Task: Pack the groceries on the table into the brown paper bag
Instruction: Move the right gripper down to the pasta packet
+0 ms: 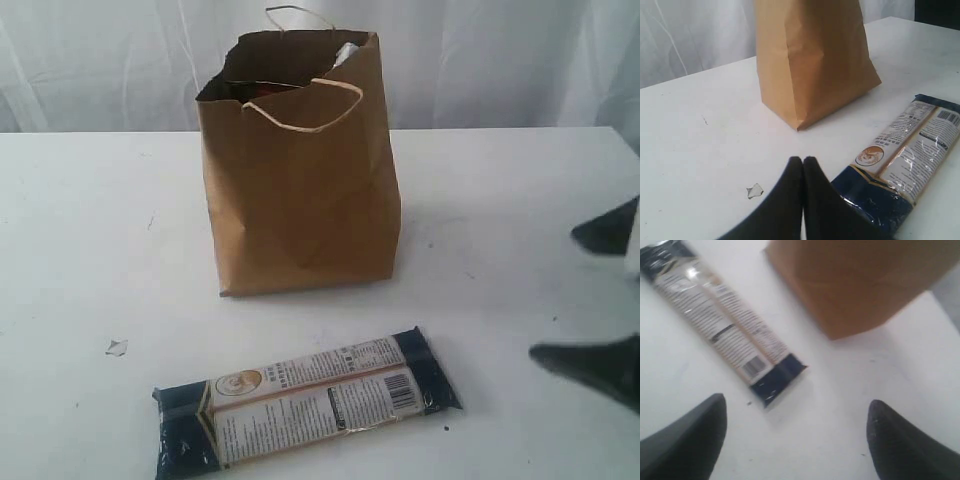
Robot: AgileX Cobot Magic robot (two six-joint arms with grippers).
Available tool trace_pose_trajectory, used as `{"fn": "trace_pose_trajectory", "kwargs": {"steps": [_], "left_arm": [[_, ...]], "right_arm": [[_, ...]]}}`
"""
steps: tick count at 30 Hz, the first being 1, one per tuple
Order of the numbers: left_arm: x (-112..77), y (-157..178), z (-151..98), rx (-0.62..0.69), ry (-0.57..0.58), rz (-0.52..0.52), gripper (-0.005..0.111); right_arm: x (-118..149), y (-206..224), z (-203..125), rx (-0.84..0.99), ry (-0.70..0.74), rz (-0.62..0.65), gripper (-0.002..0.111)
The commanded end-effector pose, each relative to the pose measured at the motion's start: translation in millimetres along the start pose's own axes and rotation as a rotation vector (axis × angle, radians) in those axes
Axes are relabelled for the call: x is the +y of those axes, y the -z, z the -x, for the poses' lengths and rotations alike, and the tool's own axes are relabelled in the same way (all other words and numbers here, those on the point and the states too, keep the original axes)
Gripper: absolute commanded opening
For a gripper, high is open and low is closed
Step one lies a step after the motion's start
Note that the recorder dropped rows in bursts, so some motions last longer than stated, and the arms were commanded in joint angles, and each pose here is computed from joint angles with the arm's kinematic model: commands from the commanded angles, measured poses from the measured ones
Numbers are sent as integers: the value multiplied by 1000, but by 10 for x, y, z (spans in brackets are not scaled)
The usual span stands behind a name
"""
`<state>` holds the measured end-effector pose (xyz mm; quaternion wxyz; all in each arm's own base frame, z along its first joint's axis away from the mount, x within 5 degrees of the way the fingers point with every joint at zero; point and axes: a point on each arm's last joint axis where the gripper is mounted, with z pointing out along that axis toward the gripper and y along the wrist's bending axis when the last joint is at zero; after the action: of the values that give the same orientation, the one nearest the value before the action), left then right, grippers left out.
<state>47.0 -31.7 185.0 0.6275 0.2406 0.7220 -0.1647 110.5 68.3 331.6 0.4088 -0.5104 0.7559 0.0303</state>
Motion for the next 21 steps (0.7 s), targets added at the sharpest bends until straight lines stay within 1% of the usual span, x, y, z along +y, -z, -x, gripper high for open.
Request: {"fn": "trace_pose_trajectory", "kwargs": {"steps": [1, 4, 6, 8, 10, 14, 21], "left_arm": [[-4, 1, -7, -1, 3, -5, 0], [-4, 1, -7, -1, 3, -5, 0], [-4, 1, -7, -1, 3, -5, 0], [-4, 1, -7, -1, 3, -5, 0], [-4, 1, -7, -1, 3, -5, 0], [-4, 1, -7, -1, 3, -5, 0], [-4, 1, -7, -1, 3, -5, 0]], "right_arm": [[111, -231, 52, 2, 164, 234, 72], [138, -471, 128, -6, 200, 324, 72], [146, -638, 205, -18, 195, 361, 72], [173, -786, 298, -16, 172, 428, 72], [194, -944, 382, 12, 181, 491, 72], [223, -1266, 528, 67, 225, 564, 72], [264, -1872, 631, 222, 428, 604, 72]]}}
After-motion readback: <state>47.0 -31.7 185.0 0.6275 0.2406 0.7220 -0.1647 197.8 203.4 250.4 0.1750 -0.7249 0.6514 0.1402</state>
